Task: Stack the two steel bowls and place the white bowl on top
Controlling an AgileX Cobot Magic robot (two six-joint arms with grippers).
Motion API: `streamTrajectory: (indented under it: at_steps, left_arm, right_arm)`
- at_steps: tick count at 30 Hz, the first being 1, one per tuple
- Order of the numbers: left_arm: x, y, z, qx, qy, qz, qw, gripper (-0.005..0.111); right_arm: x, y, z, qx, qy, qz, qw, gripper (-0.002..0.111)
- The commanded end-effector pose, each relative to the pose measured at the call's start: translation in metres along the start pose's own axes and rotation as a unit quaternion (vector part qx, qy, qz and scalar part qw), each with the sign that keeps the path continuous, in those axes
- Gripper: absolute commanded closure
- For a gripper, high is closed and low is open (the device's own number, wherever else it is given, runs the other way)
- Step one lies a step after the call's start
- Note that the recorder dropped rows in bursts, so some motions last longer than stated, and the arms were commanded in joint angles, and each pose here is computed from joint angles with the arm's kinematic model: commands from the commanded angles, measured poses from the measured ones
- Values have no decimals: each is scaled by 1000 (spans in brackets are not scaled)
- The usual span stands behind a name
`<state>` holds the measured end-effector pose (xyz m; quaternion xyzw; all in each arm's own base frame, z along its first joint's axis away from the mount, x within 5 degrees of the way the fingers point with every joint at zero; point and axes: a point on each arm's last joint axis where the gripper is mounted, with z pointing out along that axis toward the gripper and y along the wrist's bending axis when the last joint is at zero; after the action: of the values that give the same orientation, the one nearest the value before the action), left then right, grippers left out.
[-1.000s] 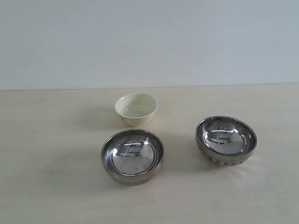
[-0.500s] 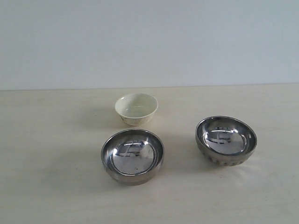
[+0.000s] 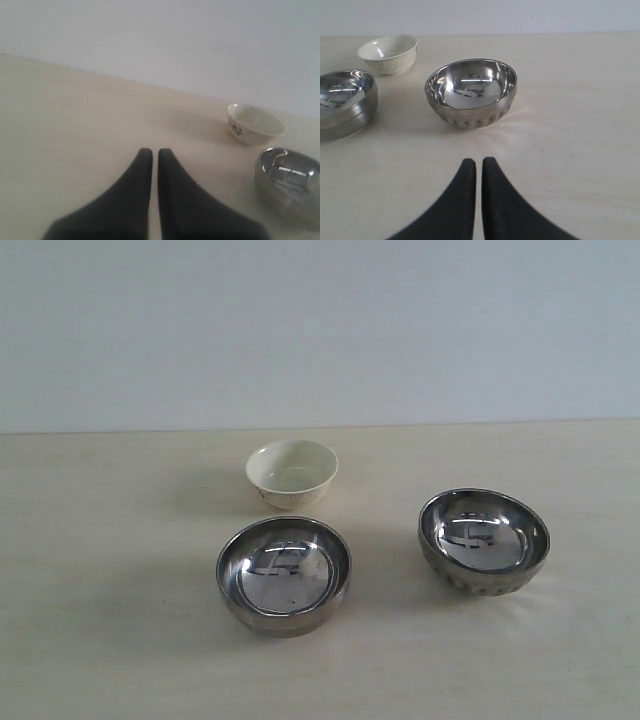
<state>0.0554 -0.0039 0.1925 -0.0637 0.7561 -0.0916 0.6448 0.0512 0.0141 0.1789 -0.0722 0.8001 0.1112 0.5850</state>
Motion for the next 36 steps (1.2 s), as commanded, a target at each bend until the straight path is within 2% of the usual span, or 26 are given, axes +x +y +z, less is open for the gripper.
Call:
streamTrajectory:
  at_steps: [1, 7, 36]
  left_arm:
    - [7, 1, 0, -4, 31, 20, 999, 103]
    - [7, 1, 0, -4, 35, 47, 998, 103]
    - [7, 1, 0, -5, 35, 47, 998, 103]
  right_arm:
    - [-1, 0, -1, 1, -8, -1, 1000, 108]
    - [-1, 0, -1, 1, -8, -1, 1000, 108]
    - [-1, 0, -1, 1, -8, -1, 1000, 108]
